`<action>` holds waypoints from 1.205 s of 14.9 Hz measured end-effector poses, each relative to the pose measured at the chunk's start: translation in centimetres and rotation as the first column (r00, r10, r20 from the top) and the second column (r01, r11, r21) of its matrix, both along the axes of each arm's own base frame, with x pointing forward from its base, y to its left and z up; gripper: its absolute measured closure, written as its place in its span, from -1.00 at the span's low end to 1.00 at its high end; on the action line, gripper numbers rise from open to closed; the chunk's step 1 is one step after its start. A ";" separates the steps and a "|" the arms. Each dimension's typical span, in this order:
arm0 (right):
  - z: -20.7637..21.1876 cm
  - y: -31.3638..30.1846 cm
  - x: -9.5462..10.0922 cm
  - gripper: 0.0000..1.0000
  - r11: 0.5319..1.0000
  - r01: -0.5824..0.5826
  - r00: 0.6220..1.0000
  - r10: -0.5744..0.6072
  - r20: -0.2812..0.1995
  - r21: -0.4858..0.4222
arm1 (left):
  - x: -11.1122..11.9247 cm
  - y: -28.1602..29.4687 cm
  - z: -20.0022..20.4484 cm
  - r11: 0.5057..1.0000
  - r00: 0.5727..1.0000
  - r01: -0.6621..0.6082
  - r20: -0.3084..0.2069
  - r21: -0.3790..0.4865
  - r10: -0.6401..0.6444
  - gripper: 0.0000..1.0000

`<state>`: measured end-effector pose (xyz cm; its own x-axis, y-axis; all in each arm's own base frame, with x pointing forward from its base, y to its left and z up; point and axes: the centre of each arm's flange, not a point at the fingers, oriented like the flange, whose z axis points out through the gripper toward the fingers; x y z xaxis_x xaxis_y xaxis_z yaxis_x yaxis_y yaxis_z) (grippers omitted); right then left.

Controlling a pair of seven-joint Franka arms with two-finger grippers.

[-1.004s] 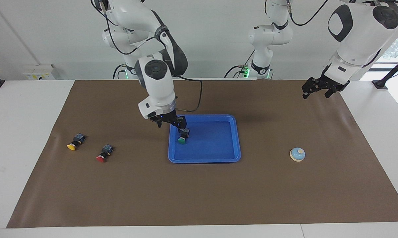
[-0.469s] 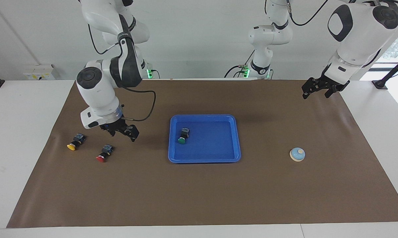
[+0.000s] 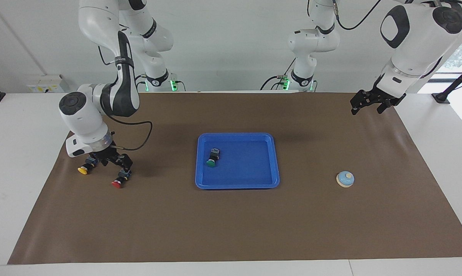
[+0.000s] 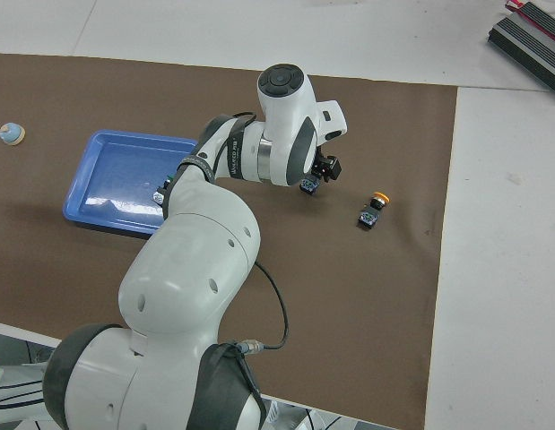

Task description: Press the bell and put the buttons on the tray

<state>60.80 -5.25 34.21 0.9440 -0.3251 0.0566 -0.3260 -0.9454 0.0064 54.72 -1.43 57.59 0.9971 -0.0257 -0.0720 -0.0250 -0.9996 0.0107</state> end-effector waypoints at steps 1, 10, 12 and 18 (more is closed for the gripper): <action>-1.0 0.0 -0.1 -1.00 1.000 -0.001 1.000 0.001 0.006 0.000 | 0.0 0.0 0.0 1.000 1.000 0.000 0.000 0.000 0.000 -1.00; -5.8 0.2 -1.3 -0.90 0.999 -0.043 0.998 0.043 0.036 -0.004 | 0.0 0.0 0.0 1.000 1.000 0.000 0.000 0.000 0.000 -1.00; -5.9 0.0 -1.4 -0.47 0.999 -0.051 0.998 0.051 0.035 -0.005 | 0.0 0.0 0.0 1.000 1.000 0.000 0.000 0.000 0.000 -1.00; -5.5 0.3 -1.3 0.18 0.998 -0.060 0.997 0.060 0.040 -0.006 | 0.0 0.0 0.0 1.000 1.000 0.000 0.000 0.000 0.000 -1.00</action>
<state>59.54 -4.93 28.71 0.9588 -0.2675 0.0957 -0.2687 -0.9632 -0.0011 54.72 -1.43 57.59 0.9971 -0.0257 -0.0720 -0.0250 -0.9996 0.0107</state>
